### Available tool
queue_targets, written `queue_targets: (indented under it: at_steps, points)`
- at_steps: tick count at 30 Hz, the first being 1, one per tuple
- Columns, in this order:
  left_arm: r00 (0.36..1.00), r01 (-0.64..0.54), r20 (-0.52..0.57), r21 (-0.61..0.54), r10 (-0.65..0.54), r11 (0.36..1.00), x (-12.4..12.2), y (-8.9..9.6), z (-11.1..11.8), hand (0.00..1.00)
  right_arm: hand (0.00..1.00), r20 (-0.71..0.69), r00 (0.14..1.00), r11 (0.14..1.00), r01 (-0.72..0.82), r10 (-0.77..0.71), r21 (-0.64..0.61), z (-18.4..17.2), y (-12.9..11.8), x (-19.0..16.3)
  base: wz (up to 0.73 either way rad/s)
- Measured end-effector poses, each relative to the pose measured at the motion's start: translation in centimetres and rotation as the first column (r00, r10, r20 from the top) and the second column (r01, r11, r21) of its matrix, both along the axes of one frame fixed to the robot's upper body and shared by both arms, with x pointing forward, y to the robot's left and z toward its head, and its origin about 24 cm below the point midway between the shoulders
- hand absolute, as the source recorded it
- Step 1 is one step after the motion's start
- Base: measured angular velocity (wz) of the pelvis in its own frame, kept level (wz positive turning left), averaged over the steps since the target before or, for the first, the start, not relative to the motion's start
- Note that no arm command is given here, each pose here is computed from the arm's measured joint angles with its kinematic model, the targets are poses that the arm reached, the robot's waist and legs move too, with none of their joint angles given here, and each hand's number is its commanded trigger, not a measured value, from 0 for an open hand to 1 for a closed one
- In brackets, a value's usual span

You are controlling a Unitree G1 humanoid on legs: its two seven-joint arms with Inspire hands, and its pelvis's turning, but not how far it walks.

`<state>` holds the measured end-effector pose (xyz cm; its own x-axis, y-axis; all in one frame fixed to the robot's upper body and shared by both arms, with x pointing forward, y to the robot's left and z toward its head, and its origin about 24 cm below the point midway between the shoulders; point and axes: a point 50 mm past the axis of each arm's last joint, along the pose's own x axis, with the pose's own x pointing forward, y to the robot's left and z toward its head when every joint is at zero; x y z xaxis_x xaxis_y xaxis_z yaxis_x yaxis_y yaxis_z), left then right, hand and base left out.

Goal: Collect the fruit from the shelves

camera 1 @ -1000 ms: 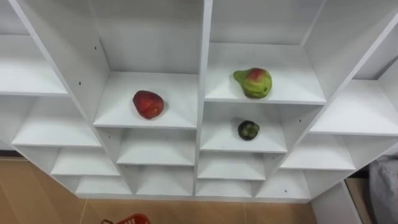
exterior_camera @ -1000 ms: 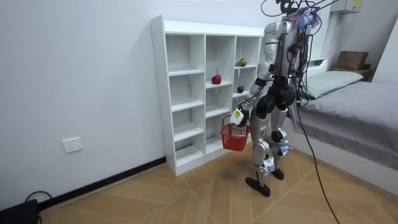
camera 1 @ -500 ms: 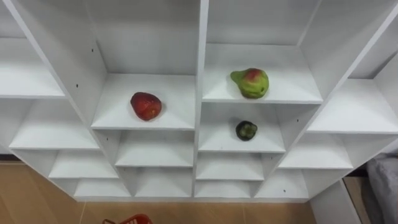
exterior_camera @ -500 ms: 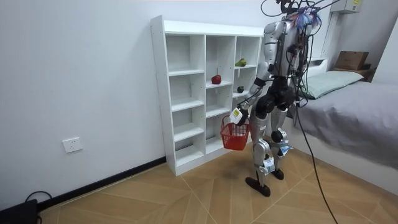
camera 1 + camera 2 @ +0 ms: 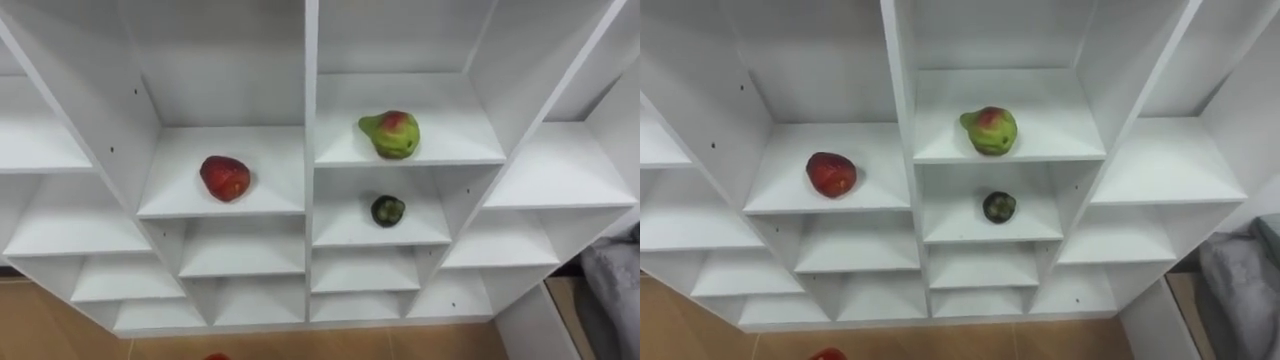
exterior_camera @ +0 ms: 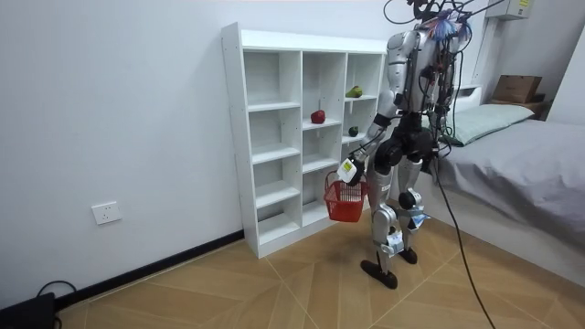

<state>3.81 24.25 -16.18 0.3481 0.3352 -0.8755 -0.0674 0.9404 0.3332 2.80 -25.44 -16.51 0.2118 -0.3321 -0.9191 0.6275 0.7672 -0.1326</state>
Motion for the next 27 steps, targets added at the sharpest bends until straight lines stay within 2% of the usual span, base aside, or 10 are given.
queue_targets:
  at_steps: [4, 8, 11, 15, 17, 19, 23, 27]
  points:
    - [1.000, -0.026, -0.006, 0.033, 0.027, 0.999, -0.5, 0.3, 0.0, 1.00, 0.00, 0.000, 0.988, 0.985, 0.152, -0.153, -0.077, 0.3, -1.1, -0.2, -0.02]
    - [0.999, -0.052, -0.004, 0.073, 0.052, 0.996, -1.2, 0.8, 0.2, 1.00, 0.00, 0.127, 0.959, 0.925, 0.280, -0.255, -0.256, 2.1, -3.6, 2.2, -0.12]
    - [0.998, -0.055, -0.002, 0.085, 0.055, 0.995, -1.5, 0.9, 0.3, 1.00, 0.00, 0.250, 0.934, 0.864, 0.336, -0.255, -0.374, 4.4, -5.1, 4.8, -0.06]
    - [0.999, -0.047, 0.030, 0.090, 0.045, 0.995, -1.3, 1.0, 0.6, 1.00, 0.00, 0.414, 0.895, 0.758, 0.383, -0.164, -0.529, 8.1, -6.0, 7.8, -0.04]
    - [0.999, -0.024, 0.036, 0.091, 0.021, 0.996, -1.2, 0.8, 0.6, 1.00, 0.00, 0.478, 0.876, 0.672, 0.387, -0.056, -0.631, 10.6, -6.2, 9.6, 0.00]
    - [1.000, -0.008, 0.029, 0.089, 0.006, 0.996, -1.3, 0.7, 0.6, 1.00, 0.00, 0.515, 0.857, 0.614, 0.395, 0.021, -0.684, 12.1, -6.0, 10.6, -0.06]
    - [1.000, -0.003, 0.031, 0.085, 0.001, 0.996, -1.1, 0.8, 0.6, 1.00, 0.00, 0.593, 0.791, 0.511, 0.451, 0.149, -0.731, 15.3, -5.2, 12.3, -0.01]
    - [0.998, 0.037, 0.038, 0.069, -0.040, 0.997, -0.6, 0.2, 0.5, 1.00, 0.00, 0.628, 0.736, 0.465, 0.477, 0.254, -0.746, 17.2, -3.9, 13.2, -0.06]
